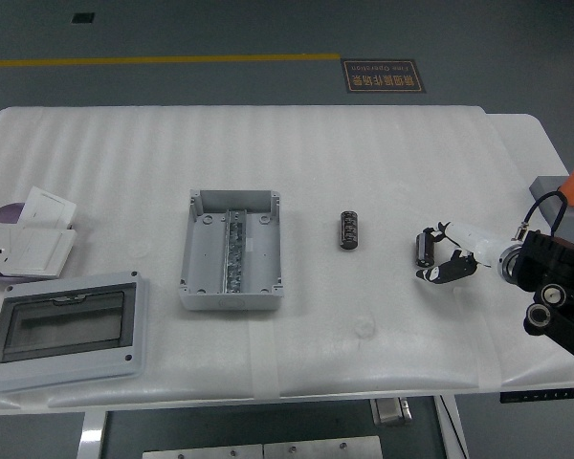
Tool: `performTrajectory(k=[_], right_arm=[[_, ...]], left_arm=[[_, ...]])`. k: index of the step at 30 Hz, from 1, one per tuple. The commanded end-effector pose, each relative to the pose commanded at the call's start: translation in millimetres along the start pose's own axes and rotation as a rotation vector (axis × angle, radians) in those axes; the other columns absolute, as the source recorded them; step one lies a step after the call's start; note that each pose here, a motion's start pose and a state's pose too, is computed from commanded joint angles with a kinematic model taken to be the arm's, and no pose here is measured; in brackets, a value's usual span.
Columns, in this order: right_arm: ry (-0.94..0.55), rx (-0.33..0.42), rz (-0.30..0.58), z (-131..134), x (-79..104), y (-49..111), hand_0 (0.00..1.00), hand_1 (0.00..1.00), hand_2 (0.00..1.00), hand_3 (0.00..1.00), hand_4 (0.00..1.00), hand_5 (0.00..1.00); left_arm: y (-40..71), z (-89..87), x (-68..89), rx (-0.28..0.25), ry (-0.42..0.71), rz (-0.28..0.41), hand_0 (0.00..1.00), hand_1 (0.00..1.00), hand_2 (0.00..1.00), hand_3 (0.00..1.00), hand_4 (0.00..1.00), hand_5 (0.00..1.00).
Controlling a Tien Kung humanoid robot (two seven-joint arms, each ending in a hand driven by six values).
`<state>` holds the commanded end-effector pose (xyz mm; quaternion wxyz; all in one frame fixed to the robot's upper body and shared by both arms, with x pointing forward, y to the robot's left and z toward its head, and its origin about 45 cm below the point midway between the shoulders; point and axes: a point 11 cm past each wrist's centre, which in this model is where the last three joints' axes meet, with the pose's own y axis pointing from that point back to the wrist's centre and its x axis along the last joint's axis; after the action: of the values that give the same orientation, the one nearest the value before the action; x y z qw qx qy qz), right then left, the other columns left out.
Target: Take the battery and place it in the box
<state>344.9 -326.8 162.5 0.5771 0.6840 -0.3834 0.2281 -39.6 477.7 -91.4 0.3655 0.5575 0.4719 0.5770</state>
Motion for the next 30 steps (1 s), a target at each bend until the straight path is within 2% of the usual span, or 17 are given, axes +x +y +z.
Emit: performTrajectory(k=[14,15,20,21,30], right_arm=[[0.009,0.028,0.041,-7.0,1.6,-3.3,0.318,0.458,0.794,0.879,0.791,0.38],[0.011,0.028,0.039,-6.6,0.5,-3.9,0.298,0.44,0.704,0.823,0.753,0.368],[0.019,0.023,0.025,-4.3,-6.0,-6.1,0.298,0.44,0.704,0.823,0.753,0.368],[0.021,0.022,0.022,-4.1,-7.1,-6.4,0.279,0.419,0.609,0.711,0.56,0.228],[0.031,0.03,0.024,-4.8,-9.5,-7.1,0.277,0.416,0.576,0.701,0.529,0.209]], left_arm=[[0.2,2.1,-0.3,-0.006,-0.003,0.001,0.623,0.648,0.518,0.547,0.619,0.34],[0.1,2.2,-0.4,-0.006,-0.003,0.001,0.623,0.648,0.518,0.547,0.619,0.341],[0.1,2.6,-1.1,-0.007,-0.004,0.0,0.623,0.648,0.518,0.547,0.619,0.341],[0.1,2.7,-1.2,-0.007,-0.004,0.0,0.623,0.648,0.518,0.547,0.618,0.341],[0.2,3.5,-1.3,-0.01,-0.005,0.001,0.623,0.647,0.518,0.548,0.619,0.342]])
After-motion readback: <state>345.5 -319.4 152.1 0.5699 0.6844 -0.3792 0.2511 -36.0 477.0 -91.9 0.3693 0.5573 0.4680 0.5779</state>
